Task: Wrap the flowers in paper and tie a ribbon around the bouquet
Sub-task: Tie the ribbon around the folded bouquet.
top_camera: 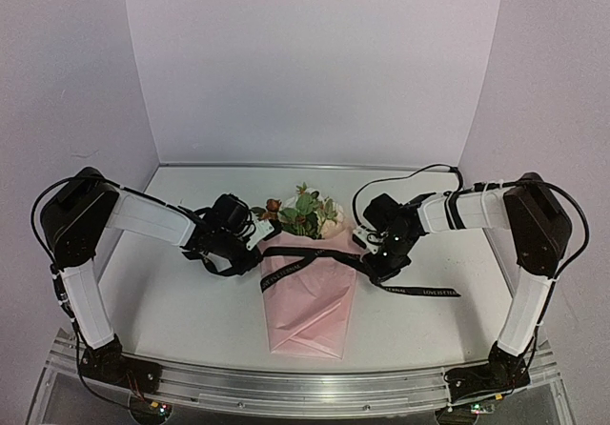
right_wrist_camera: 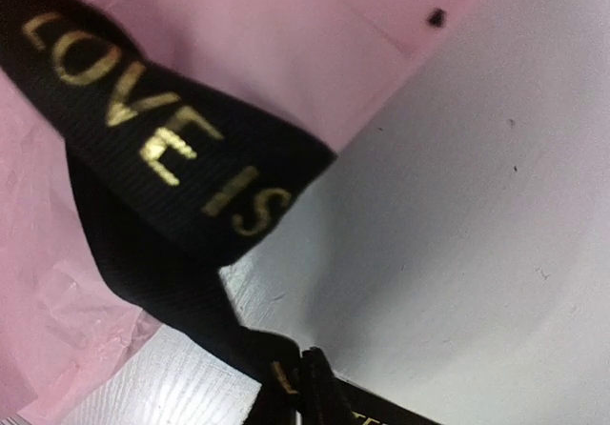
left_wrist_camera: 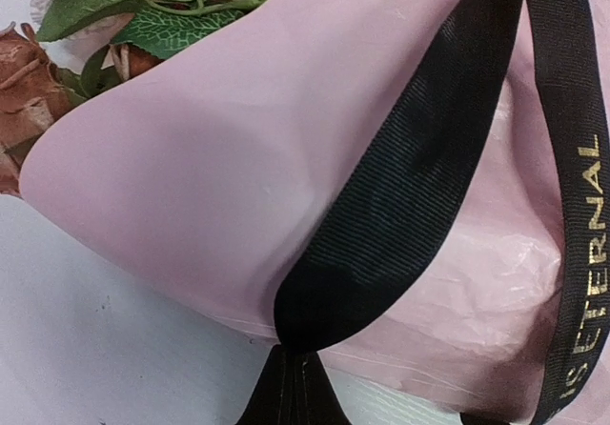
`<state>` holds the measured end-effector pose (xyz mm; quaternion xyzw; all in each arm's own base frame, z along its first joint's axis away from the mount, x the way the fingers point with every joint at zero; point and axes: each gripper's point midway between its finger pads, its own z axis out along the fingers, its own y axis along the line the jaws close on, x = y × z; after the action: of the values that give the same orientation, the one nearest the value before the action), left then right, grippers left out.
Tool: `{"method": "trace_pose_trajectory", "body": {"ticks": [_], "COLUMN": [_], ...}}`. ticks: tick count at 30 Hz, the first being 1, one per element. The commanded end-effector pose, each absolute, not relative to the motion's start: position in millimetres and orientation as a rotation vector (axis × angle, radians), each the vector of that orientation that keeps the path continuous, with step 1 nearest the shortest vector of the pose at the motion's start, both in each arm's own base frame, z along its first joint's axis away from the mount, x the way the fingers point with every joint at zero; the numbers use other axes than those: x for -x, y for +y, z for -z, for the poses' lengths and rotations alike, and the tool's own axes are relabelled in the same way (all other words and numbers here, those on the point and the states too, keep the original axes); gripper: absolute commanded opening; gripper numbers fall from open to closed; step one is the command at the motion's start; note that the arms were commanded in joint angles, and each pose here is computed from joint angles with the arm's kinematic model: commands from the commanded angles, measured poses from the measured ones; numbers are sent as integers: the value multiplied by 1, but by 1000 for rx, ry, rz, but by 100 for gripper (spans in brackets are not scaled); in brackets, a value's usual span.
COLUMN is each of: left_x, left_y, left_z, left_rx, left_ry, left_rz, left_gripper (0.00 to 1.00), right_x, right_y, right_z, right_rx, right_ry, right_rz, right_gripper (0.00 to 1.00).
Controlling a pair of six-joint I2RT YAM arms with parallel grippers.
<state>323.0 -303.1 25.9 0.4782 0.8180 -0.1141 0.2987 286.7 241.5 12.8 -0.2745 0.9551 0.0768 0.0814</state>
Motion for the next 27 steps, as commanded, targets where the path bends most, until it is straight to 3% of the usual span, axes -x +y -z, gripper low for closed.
{"method": "trace_pose_trajectory", "body": {"ticks": [1, 6, 15, 19, 22, 27], "left_x": [-349, -357, -326, -317, -320, -331], "left_y": [-311, -294, -251, -198, -138, -64], "left_z": [-80, -104, -81, -61, -49, -53], "left_rx": [-1059, -659, 8, 386, 799, 1121], "left_ry": [2095, 2240, 2472, 2528, 2456, 2284], "left_rz": [297, 336, 467, 453, 641, 710], "left_gripper": [0, 0, 0, 0, 0, 0], "right_x": [-295, -303, -306, -312, -304, -290], "right_y": [243, 232, 220, 175, 135, 88], "right_z": [-25, -33, -40, -43, -35, -36], "right_rx": [749, 576, 339, 127, -130, -388], "right_ry": [2828, 2828, 2839, 2814, 2846, 2789], "right_rz": [-215, -142, -92, 35, 14, 1], "right_gripper": [0, 0, 0, 0, 0, 0]}}
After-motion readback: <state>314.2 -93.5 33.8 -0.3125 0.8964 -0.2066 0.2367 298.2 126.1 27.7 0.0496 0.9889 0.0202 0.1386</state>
